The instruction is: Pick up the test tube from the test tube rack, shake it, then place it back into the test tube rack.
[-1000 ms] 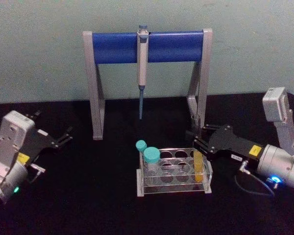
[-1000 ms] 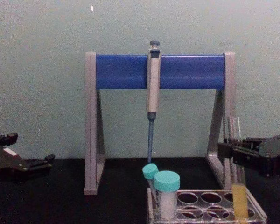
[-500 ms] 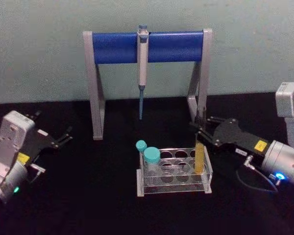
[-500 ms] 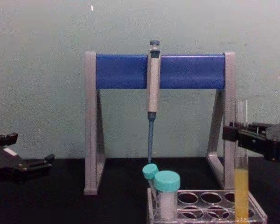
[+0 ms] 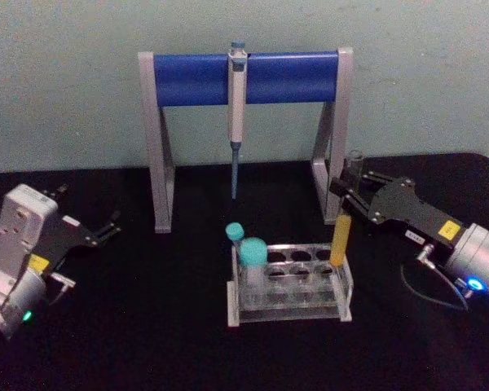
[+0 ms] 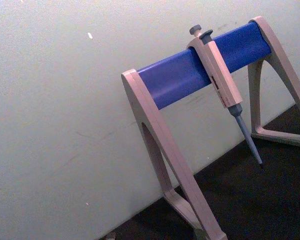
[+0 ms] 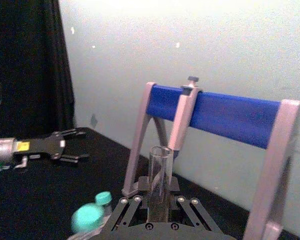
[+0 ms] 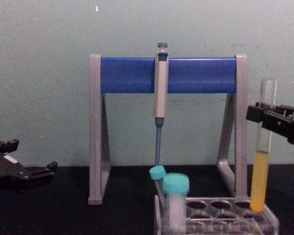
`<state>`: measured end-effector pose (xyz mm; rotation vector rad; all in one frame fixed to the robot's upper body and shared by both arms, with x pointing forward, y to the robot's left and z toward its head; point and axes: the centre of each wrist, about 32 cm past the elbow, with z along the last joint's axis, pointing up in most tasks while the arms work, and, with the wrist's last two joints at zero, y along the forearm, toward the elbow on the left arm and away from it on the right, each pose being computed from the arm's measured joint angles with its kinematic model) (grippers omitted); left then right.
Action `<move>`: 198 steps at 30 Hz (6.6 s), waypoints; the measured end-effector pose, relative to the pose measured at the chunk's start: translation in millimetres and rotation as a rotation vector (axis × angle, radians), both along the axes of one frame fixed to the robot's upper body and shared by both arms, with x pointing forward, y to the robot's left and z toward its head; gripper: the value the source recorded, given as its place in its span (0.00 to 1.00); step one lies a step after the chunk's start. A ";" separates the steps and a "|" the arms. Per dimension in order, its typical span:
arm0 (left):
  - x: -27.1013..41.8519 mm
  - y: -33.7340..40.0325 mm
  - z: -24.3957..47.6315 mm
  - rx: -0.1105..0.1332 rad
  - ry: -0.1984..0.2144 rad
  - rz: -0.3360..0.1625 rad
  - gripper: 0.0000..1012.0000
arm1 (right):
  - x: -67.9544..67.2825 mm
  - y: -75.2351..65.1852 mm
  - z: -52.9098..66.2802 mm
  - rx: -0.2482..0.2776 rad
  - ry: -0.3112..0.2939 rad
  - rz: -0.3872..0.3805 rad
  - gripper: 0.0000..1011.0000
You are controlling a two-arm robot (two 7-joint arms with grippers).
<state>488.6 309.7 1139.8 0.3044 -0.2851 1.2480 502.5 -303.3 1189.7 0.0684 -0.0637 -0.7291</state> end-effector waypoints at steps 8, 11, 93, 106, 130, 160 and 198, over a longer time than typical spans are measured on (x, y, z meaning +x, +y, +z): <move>0.0 0.0 0.0 0.000 0.000 0.000 0.99 | -0.9 -0.7 -1.9 0.019 -0.023 -0.036 0.23; 0.0 0.0 0.0 0.000 0.000 0.000 0.99 | -0.8 -0.8 -2.4 0.024 -0.025 -0.047 0.23; 0.0 0.0 0.0 0.000 0.000 0.000 0.99 | 27.8 6.1 2.0 0.202 -0.073 0.121 0.23; 0.0 0.0 0.0 0.000 0.000 0.000 0.99 | 15.7 -6.7 10.0 0.118 0.016 0.192 0.23; 0.0 0.0 0.0 0.000 0.000 0.000 0.99 | 16.2 9.3 13.8 0.005 -0.145 -0.004 0.23; 0.0 0.0 0.0 0.000 0.000 0.000 0.99 | -3.4 -17.7 22.1 -0.033 -0.032 0.084 0.23; 0.0 0.0 0.0 0.000 0.000 0.000 0.99 | 19.5 4.4 18.5 0.050 -0.042 0.158 0.23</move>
